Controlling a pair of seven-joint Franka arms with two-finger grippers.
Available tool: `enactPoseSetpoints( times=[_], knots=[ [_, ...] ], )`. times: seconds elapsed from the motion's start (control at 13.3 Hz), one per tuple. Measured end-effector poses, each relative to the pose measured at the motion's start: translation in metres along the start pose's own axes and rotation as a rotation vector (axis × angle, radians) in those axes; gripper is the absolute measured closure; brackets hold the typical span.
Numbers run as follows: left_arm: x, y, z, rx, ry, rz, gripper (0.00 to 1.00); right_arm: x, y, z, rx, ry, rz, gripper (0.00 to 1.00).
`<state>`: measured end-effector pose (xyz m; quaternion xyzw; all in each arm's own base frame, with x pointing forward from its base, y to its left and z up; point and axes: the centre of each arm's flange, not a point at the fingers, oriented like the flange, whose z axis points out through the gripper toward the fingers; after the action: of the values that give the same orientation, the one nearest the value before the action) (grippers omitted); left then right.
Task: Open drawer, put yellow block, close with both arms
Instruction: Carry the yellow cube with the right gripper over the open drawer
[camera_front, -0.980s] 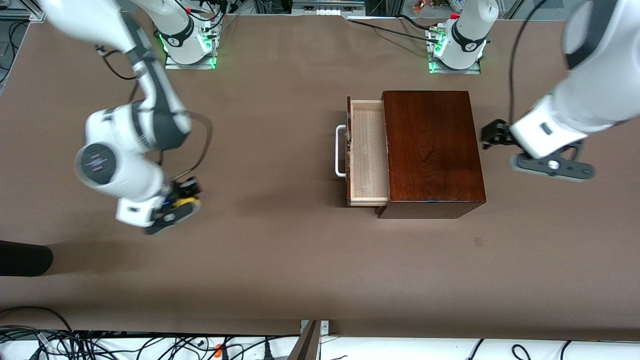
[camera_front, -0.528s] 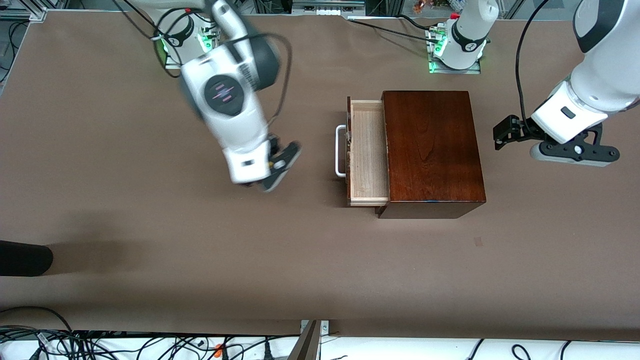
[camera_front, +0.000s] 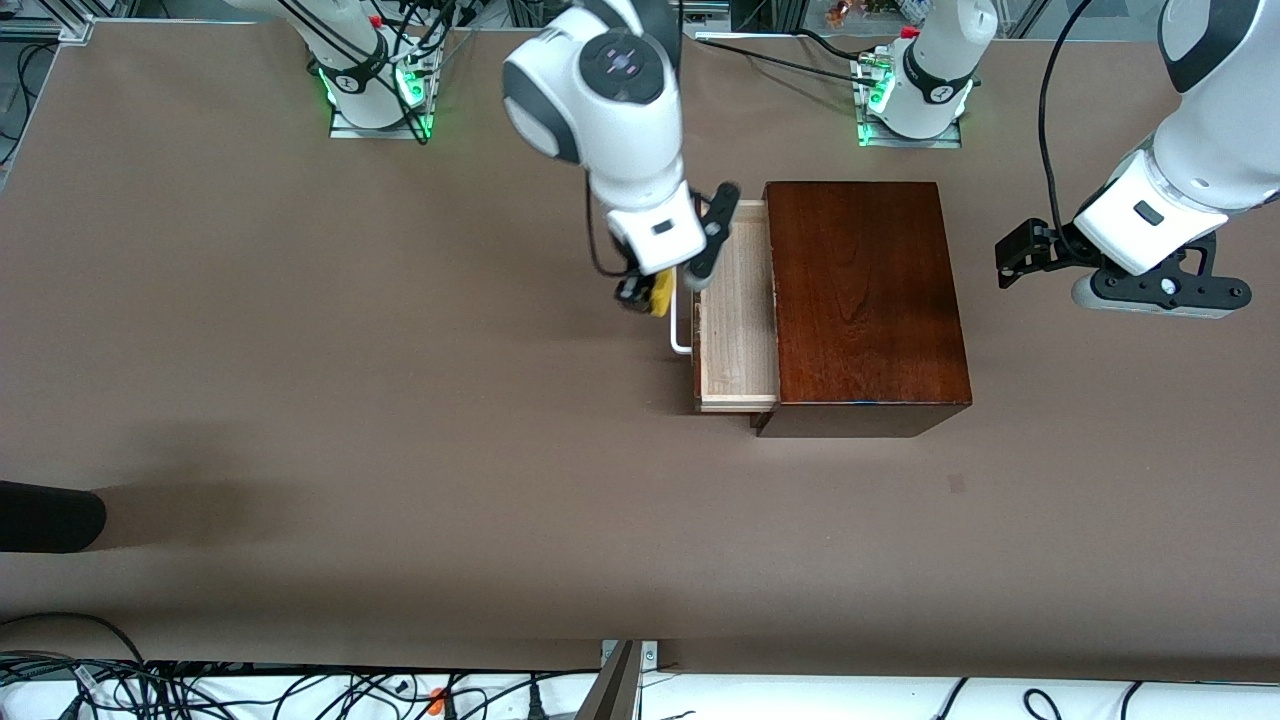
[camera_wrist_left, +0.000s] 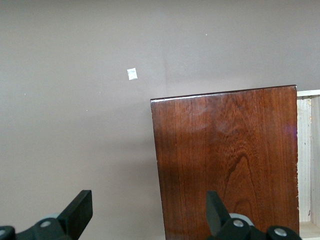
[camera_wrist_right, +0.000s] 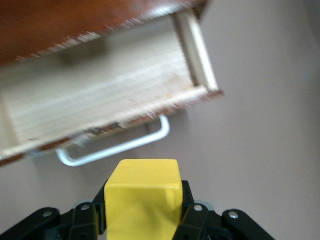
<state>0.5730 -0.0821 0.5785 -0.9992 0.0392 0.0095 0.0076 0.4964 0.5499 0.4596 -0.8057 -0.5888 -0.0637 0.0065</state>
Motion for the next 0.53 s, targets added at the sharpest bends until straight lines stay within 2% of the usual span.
enactPoseSetpoints(
  times=[0.3, 0.53],
  knots=[
    [-0.003, 0.000, -0.004, 0.000, 0.001, 0.000, 0.00, 0.031, -0.066, 0.022, 0.036, 0.007, -0.083, 0.44],
    [-0.004, 0.000, -0.004, 0.001, -0.007, 0.000, 0.00, 0.044, -0.087, 0.051, 0.040, 0.020, -0.108, 0.44]
  ],
)
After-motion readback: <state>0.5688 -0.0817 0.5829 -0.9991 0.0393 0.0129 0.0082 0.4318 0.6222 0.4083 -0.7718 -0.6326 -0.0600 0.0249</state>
